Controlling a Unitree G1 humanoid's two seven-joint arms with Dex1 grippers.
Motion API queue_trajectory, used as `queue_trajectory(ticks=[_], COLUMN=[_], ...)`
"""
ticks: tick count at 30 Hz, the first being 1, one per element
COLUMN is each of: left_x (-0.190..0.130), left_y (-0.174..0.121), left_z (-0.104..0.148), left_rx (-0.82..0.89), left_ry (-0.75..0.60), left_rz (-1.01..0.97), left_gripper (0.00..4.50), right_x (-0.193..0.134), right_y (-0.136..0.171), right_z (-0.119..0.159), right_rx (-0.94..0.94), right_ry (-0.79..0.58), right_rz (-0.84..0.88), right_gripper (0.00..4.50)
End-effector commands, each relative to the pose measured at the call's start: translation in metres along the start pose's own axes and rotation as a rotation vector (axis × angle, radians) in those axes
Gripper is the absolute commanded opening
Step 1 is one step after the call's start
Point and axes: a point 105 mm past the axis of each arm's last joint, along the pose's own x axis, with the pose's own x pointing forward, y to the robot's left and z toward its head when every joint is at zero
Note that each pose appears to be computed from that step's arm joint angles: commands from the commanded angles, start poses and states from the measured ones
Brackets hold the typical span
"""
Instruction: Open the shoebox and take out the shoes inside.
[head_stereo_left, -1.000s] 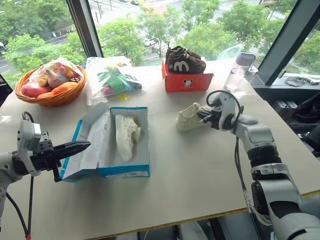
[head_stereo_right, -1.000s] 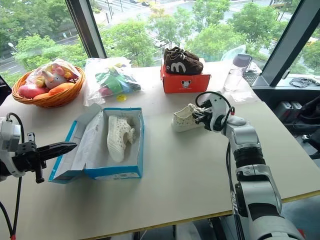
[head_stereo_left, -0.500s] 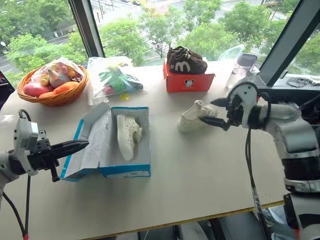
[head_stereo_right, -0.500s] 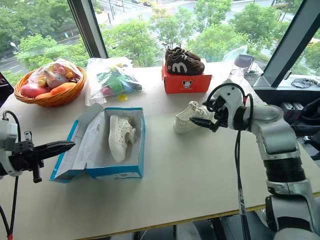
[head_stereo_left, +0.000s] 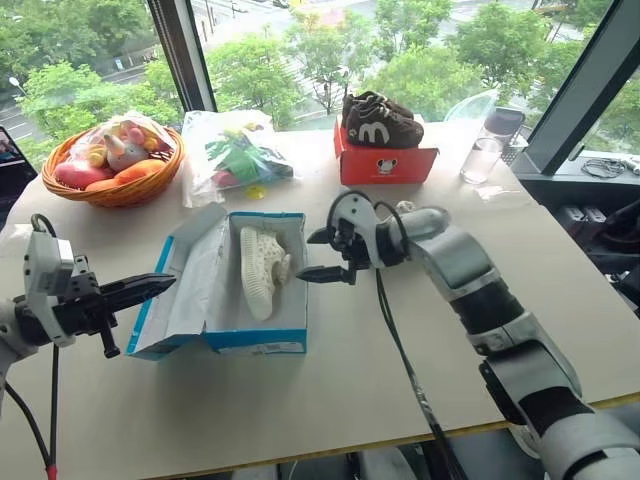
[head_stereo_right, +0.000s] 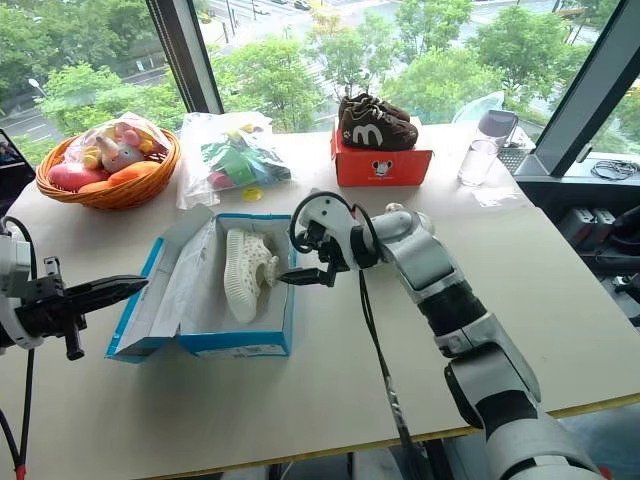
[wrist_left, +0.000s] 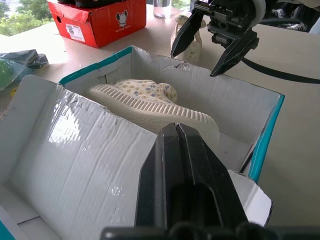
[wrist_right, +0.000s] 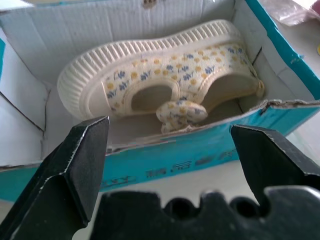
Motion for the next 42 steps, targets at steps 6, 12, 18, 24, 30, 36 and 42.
queue_trajectory(ticks=[6,12,18,24,30,36,42], left_x=[-0.001,0.0,0.001,0.002,0.004,0.005,0.006], left_y=[-0.003,-0.002,-0.003,-0.004,-0.007,-0.006,-0.004], left_z=[0.01,0.01,0.01,0.009,0.009,0.01,0.01], left_rx=[0.043,0.042,0.043,0.04,0.036,0.036,0.038], left_ry=[-0.029,-0.031,-0.033,-0.035,-0.041,-0.045,-0.047], left_rz=[0.004,0.006,0.005,-0.001,-0.007,0.001,0.0], left_gripper=[0.0,0.0,0.0,0.0,0.0,0.0,0.0], right_x=[0.026,0.035,0.051,0.061,0.066,0.066,0.065], right_y=[-0.006,-0.01,0.002,-0.006,-0.006,-0.01,-0.013], right_z=[0.016,0.018,0.018,-0.001,-0.012,-0.006,-0.002], right_rx=[-0.081,-0.099,-0.145,-0.126,-0.086,-0.071,-0.073], right_ry=[0.025,0.038,0.083,0.19,0.238,0.207,0.189], right_rz=[0.02,0.028,0.092,0.081,0.096,0.078,0.064], right_gripper=[4.46,4.46,4.46,4.46,4.46,2.69,1.11])
